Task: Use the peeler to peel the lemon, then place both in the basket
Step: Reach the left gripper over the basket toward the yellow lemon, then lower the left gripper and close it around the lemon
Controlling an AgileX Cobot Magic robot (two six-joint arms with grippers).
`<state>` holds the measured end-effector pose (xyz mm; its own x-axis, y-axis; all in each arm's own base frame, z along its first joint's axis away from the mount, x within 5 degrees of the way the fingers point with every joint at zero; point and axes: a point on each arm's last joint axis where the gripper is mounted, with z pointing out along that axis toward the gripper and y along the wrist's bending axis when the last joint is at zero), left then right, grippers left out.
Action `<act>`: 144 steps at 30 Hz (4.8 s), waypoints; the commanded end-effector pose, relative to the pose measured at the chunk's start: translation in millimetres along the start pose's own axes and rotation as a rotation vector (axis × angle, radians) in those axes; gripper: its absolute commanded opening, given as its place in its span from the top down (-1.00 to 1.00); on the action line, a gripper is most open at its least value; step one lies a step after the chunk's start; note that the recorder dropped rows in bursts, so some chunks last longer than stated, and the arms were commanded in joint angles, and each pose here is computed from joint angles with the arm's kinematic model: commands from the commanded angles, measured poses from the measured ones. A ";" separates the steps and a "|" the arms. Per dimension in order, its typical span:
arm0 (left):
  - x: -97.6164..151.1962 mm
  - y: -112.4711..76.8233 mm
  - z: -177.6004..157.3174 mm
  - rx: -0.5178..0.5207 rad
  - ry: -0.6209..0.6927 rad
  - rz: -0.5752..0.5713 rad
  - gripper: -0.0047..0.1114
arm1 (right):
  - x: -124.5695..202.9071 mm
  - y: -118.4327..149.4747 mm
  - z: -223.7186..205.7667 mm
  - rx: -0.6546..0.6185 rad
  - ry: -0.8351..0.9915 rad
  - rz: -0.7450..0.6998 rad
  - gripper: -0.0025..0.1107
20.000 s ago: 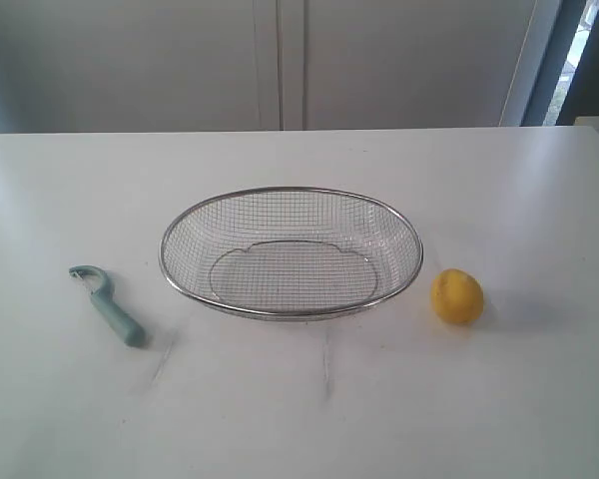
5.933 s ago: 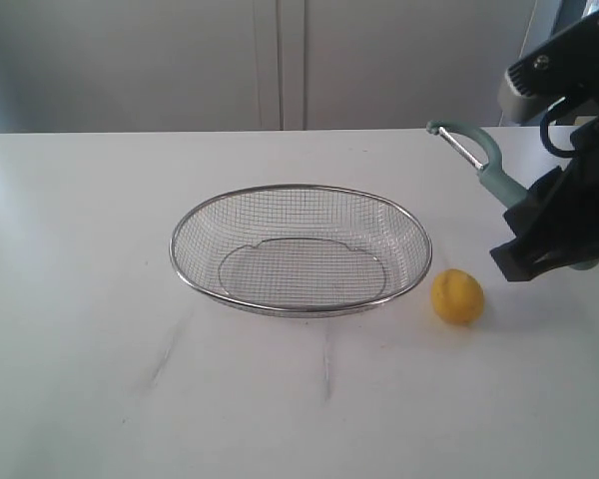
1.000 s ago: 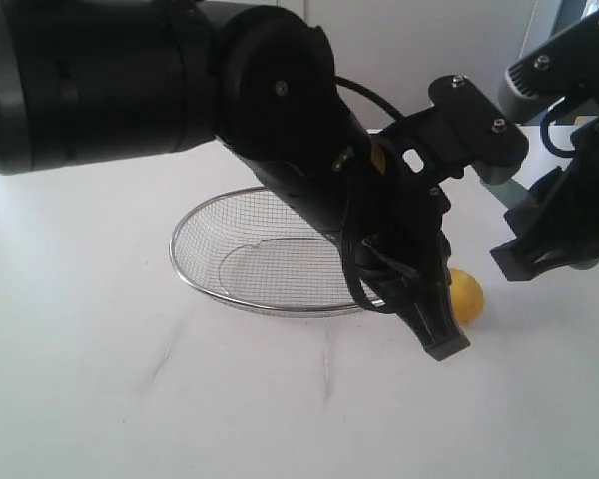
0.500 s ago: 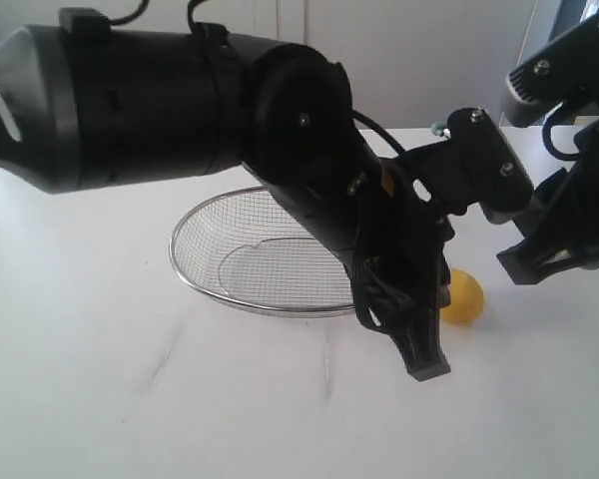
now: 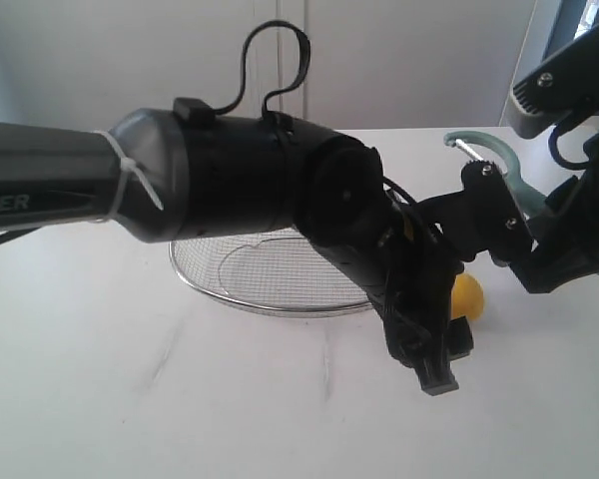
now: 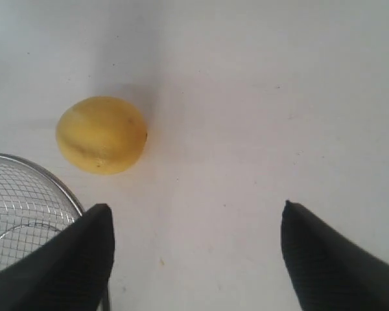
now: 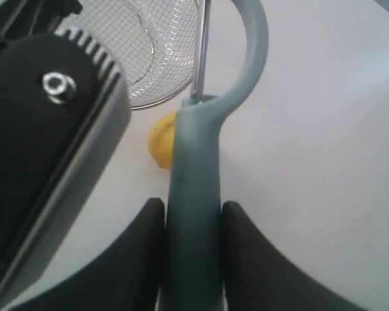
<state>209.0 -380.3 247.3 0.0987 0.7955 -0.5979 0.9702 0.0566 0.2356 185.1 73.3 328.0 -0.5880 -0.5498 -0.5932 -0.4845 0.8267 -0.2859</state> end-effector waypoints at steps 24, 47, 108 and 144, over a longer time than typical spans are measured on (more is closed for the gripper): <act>-1.9 12.9 42.7 -0.184 -0.135 0.151 -0.38 | 6.2 -29.1 -7.8 0.326 -0.010 0.407 0.96; -23.7 38.8 95.0 -0.097 0.122 0.293 -0.38 | 9.5 -32.0 -9.1 0.368 0.015 0.434 0.96; -7.0 27.7 130.3 -0.068 0.158 0.312 -0.16 | 8.8 -31.6 -8.9 0.363 0.008 0.434 0.96; -56.0 28.8 -23.2 0.017 0.145 0.160 0.92 | 25.4 -41.7 -62.7 0.415 -0.178 0.525 0.96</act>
<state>235.3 -418.9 292.9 0.2062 0.8587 -0.4691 0.9426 -0.0457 0.3307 151.4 19.1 370.7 -0.5494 -0.0726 -0.8324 0.1323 0.9761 -0.1725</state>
